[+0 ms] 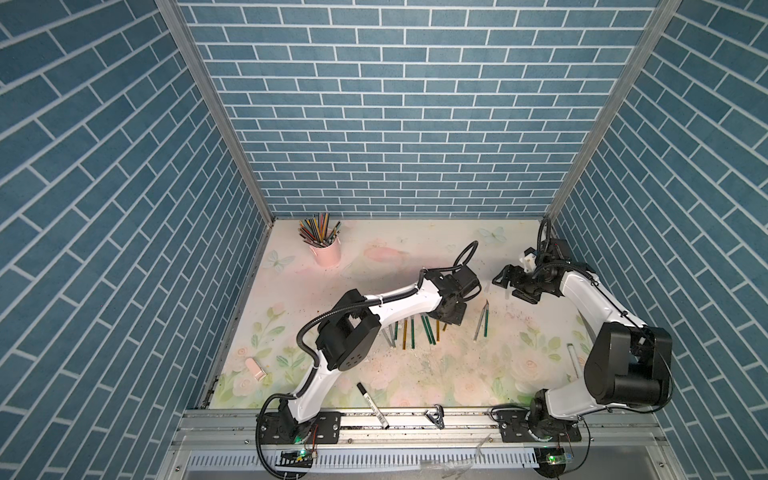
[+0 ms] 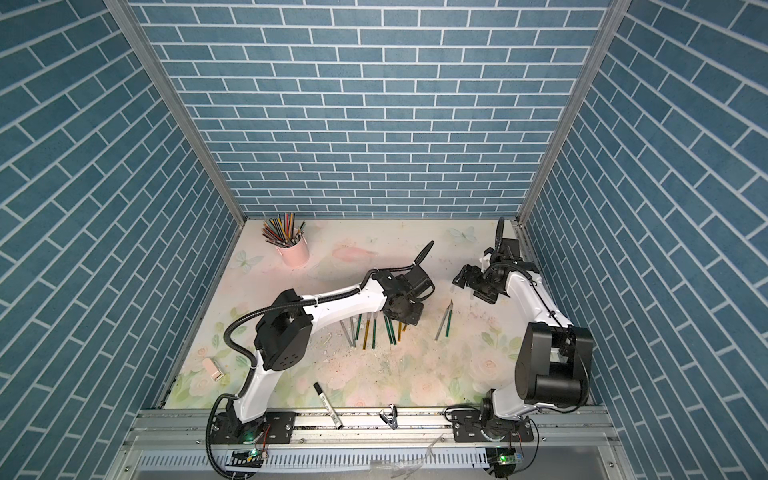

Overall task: Remove protective caps from carving knives
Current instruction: Pick up the carving knife from the center of the board.

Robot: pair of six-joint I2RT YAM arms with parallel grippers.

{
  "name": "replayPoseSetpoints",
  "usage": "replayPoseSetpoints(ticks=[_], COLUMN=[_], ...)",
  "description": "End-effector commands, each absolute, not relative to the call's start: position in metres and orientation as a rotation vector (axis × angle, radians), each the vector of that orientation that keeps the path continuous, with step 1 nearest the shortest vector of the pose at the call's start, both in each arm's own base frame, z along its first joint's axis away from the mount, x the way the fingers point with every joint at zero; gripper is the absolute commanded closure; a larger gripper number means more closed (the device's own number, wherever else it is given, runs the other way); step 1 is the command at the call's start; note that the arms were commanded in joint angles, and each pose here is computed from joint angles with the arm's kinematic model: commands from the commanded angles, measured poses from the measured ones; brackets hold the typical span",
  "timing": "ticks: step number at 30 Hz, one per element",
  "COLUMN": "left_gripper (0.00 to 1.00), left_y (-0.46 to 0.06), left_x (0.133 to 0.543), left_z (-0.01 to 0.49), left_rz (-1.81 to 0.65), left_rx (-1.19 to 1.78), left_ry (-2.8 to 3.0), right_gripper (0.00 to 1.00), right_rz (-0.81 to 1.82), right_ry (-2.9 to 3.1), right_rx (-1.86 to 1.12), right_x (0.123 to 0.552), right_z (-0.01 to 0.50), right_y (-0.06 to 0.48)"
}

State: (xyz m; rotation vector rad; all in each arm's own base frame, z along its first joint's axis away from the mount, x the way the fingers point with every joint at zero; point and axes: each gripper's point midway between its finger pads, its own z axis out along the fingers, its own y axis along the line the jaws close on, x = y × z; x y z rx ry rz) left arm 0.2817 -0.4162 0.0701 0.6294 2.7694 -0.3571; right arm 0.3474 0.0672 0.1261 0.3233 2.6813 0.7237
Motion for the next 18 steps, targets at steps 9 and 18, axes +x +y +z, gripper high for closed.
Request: replayPoseSetpoints(ticks=[9, 18], left_gripper=[0.99, 0.99], left_y=[-0.416, -0.406], left_x=[0.292, 0.298], left_z=[0.105, 0.114], left_rz=[-0.678, -0.742], left_rx=[0.6, 0.594], left_ry=[2.654, 2.622], right_gripper=[0.21, 0.26], right_rz=[0.869, 0.978], right_ry=[2.603, 2.575], right_rx=[0.268, 0.22], right_x=[0.355, 0.359], right_z=[0.153, 0.153], right_y=[0.1, 0.14])
